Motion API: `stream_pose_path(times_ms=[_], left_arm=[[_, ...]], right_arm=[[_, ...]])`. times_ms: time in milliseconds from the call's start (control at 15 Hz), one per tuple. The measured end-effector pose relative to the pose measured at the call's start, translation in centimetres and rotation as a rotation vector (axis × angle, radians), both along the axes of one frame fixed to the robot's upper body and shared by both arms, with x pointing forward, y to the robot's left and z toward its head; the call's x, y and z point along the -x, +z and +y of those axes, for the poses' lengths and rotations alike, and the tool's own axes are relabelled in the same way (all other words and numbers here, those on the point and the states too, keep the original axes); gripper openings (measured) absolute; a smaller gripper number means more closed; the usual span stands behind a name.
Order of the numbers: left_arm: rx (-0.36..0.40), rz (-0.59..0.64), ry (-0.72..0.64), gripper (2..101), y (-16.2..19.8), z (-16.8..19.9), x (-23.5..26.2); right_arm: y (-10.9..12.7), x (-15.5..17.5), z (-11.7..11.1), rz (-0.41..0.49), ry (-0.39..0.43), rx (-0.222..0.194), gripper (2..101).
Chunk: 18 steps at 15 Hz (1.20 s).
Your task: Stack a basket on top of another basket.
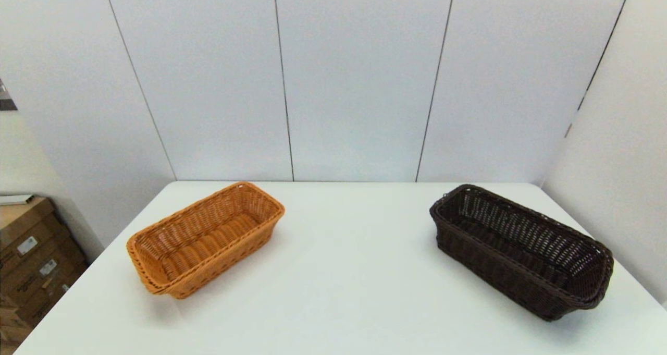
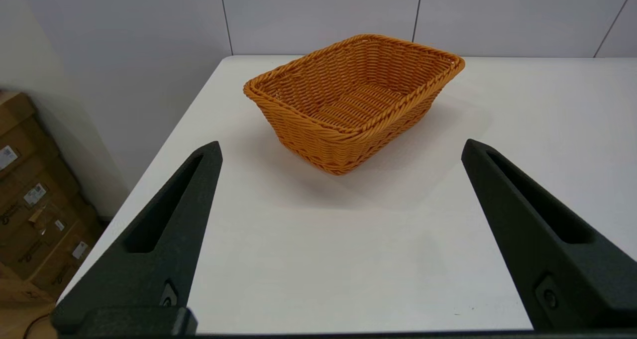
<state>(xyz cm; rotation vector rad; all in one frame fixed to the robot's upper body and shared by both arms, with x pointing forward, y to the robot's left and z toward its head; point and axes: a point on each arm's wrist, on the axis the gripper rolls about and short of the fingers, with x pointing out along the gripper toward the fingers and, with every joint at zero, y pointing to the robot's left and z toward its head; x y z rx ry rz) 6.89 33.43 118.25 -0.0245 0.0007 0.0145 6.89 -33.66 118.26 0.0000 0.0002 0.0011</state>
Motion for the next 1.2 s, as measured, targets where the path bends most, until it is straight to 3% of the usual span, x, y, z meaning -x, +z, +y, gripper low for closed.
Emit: stream_pose_path(times_ms=[400, 667, 933, 1200], left_arm=[[-0.031, 0.080, -0.027, 97.8, 3.1, 0.0, 1.9], [-0.002, 0.281, -0.035, 97.8, 7.6, 0.0, 2.4], [0.064, 0.525, 0.001, 97.8, 12.2, -0.1, -2.2], [0.196, 0.807, 0.119, 97.8, 14.7, 0.0, -10.9]], right_arm=[[0.0, 0.0, 0.0, 0.000, 0.000, 0.000, 97.3], [0.0, 0.0, 0.0, 0.000, -0.001, 0.000, 97.3], [0.0, 0.0, 0.0, 0.000, 0.000, 0.000, 97.3], [0.0, 0.0, 0.0, 0.000, 0.000, 0.000, 97.3]])
